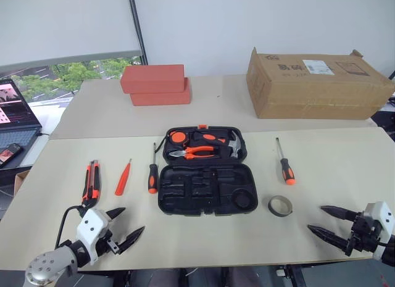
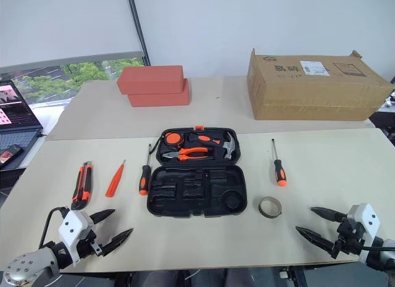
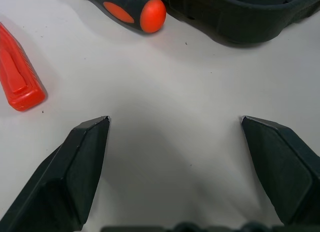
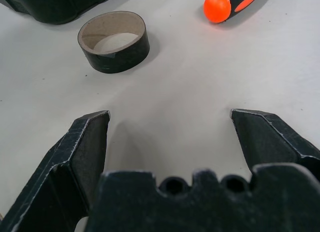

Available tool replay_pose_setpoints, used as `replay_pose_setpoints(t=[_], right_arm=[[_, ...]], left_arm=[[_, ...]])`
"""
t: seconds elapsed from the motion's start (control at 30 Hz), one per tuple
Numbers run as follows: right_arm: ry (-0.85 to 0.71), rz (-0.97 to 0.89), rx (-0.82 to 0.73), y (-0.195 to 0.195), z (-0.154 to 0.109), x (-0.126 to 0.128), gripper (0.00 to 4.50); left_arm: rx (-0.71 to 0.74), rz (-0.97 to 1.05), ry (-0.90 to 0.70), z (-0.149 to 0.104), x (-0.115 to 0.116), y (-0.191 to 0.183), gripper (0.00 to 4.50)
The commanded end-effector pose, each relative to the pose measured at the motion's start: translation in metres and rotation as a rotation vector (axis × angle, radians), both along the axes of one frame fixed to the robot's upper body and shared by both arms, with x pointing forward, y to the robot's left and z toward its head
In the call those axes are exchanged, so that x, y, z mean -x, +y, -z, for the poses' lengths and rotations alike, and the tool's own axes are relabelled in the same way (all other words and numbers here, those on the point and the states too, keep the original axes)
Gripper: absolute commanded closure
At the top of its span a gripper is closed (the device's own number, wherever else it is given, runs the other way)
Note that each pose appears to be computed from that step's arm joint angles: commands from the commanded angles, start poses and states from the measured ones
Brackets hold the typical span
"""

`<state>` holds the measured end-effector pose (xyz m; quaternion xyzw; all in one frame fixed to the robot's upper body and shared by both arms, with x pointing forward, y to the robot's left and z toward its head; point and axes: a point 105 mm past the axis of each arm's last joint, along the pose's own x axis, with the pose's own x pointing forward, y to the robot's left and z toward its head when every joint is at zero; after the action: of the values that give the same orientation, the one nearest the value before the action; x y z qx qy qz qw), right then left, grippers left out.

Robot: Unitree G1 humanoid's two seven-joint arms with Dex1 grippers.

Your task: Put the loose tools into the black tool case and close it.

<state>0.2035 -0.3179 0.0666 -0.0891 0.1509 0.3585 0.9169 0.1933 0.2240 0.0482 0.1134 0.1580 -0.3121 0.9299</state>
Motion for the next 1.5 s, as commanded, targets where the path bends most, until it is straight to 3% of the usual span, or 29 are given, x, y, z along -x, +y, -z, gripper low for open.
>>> replay_pose_setpoints(t=[0.03,0.33,0.43,0.63,0.8,1.03,1.5], right_arm=[[-0.058,0.000,-0.001,0.001,-0.011,-0.002,0.05],[-0.070,-0.003,0.003,-0.001,-0.017,-0.003,0.05],[-0.103,-0.028,-0.012,0.003,-0.028,-0.006,0.05],[-0.152,-0.248,-0.015,0.037,-0.065,-0.008,0.05],[-0.208,-0.385,-0.071,0.065,-0.099,-0.019,0.05],[-0.260,-0.487,-0.091,0.093,-0.120,-0.025,0.05],[-0.284,-0.485,-0.109,0.095,-0.129,-0.025,0.05]], left_arm=[[-0.013,-0.007,-0.005,-0.002,0.000,0.004,0.00],[0.028,-0.022,-0.021,-0.009,0.000,0.002,0.00],[0.080,-0.050,-0.050,-0.024,-0.005,-0.002,0.00],[0.161,-0.259,-0.130,-0.072,-0.054,-0.015,0.00],[0.114,-0.345,-0.110,-0.085,-0.091,-0.031,0.00],[0.089,-0.512,-0.029,-0.085,-0.122,-0.047,0.00],[0.033,-0.627,0.139,-0.049,-0.124,-0.046,0.00]])
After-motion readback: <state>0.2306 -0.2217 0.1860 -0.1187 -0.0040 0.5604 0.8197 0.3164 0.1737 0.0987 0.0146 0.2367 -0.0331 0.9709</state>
